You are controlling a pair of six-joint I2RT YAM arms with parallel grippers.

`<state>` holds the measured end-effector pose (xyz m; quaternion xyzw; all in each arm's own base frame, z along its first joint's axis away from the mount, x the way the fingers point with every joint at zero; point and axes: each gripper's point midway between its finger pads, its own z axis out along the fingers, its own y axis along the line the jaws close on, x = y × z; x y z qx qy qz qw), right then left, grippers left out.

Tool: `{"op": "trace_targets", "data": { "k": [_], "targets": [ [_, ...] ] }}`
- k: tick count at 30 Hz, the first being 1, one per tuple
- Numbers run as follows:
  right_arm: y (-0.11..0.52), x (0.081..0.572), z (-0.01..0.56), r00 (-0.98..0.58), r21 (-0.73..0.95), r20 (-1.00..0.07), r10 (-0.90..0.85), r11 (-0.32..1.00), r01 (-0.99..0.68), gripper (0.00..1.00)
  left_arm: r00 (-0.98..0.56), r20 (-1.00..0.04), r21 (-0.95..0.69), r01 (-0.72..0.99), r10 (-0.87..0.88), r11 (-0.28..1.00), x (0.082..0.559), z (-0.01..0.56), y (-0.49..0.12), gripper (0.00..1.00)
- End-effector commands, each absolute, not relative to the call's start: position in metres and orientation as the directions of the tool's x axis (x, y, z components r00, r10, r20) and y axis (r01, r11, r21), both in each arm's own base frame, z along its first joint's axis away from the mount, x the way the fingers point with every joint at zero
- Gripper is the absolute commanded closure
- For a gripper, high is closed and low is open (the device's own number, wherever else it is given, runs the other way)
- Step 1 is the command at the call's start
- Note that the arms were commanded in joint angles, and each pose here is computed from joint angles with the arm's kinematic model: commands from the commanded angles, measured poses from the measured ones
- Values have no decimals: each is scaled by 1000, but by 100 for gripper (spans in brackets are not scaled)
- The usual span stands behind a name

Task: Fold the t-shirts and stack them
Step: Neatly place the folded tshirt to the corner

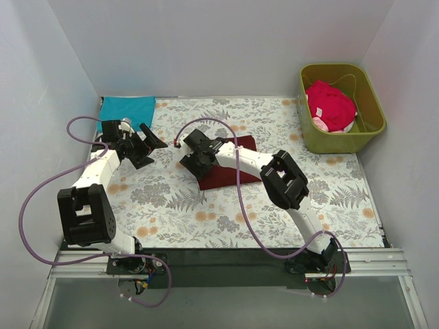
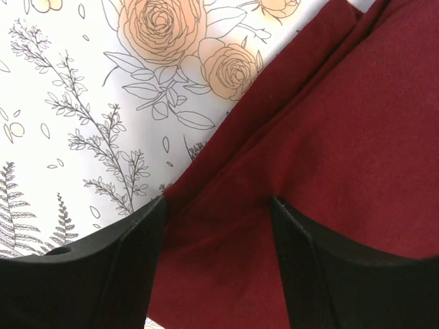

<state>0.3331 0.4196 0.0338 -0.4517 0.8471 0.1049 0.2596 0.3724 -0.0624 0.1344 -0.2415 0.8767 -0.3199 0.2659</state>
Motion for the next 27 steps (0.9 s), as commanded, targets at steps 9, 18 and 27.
{"op": "trace_targets", "data": {
  "k": [9, 18, 27],
  "targets": [
    [439, 305, 84, -388, -103, -604, -696, 551, -828, 38, -726, -321, -698, -252, -608, 670, 370, 137, -61, 6],
    [418, 293, 34, -420, -115, -502, -756, 540, -834, 39, -722, -332, -695, -248, -607, 675, 368, 138, -61, 6],
    [399, 272, -8, -454, -75, -405, -793, 524, -848, 58, -722, -305, -696, -275, -621, 663, 365, 128, -61, 7]
  ]
}}
